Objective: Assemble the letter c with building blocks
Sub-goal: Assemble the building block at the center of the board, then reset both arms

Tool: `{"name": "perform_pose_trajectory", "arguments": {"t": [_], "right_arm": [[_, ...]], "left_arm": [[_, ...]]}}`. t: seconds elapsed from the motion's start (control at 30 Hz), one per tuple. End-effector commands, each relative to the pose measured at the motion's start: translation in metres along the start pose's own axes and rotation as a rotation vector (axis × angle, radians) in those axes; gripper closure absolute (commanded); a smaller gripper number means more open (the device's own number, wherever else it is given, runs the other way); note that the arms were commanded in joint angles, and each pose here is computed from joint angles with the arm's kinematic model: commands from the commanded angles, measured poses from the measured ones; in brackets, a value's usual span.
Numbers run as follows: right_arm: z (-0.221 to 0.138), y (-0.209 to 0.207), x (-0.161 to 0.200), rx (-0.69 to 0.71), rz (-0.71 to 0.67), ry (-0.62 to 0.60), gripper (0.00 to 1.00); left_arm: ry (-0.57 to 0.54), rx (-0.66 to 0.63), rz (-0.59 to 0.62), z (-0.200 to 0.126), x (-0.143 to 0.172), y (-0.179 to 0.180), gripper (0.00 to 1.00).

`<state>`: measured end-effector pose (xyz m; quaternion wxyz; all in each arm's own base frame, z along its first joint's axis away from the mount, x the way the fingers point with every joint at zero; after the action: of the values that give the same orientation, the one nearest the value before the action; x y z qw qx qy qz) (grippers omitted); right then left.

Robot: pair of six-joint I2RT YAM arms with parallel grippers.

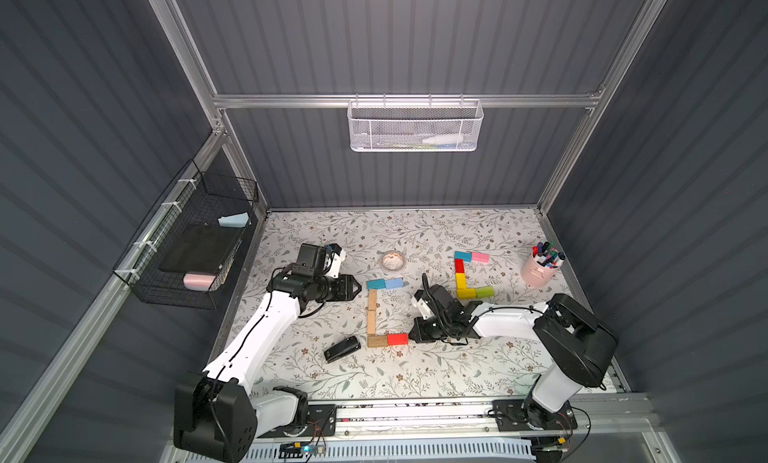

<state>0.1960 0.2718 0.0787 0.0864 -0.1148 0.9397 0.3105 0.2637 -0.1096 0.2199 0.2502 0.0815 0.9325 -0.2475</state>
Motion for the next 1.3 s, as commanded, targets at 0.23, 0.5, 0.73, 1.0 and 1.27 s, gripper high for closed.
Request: {"name": "perform_pose_trajectory", "arguments": {"t": [0.23,0.5,0.73,1.0,1.27], "right_arm": [[-0.095,-0.019,-0.04,-0.017,-0.003,-0.314,0.82],[-0.196,-0.07,-0.065,0.161,-0.054,-0.718,0.38],[-0.246,-0.115,-0.058,0.458,-0.106,-1.069,0.03],[-0.235,-0.157,-0.044,0.606,-0.145,-1.254,0.01],[-0.207,-0.179,-0.069,0.619,-0.156,-1.193,0.01]], "left_arm": [[-0.105,-0.073,0.012,-0.015,-0.016,0.002,0.45],[-0.34,-0.185,-0.106,-0.025,-0.026,0.016,0.46],[-0.51,-0.499,0.056,-0.026,-0.027,0.051,0.4],[-0.687,-0.682,0.184,-0.004,0.005,0.086,0.32],[-0.712,-0.71,0.301,0.031,0.009,0.103,0.33]]}}
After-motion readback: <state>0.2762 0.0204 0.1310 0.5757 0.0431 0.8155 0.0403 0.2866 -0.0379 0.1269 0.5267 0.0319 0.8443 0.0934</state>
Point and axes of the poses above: each gripper's point midway between its finger pads, its own z axis out along the fingers, its own y axis along the line the jaws close on, x = y × z, the point moved 7 cm from there along -z, back along the fingers, and after that the axes turned 2 degrees about z, right-handed, at the moved point
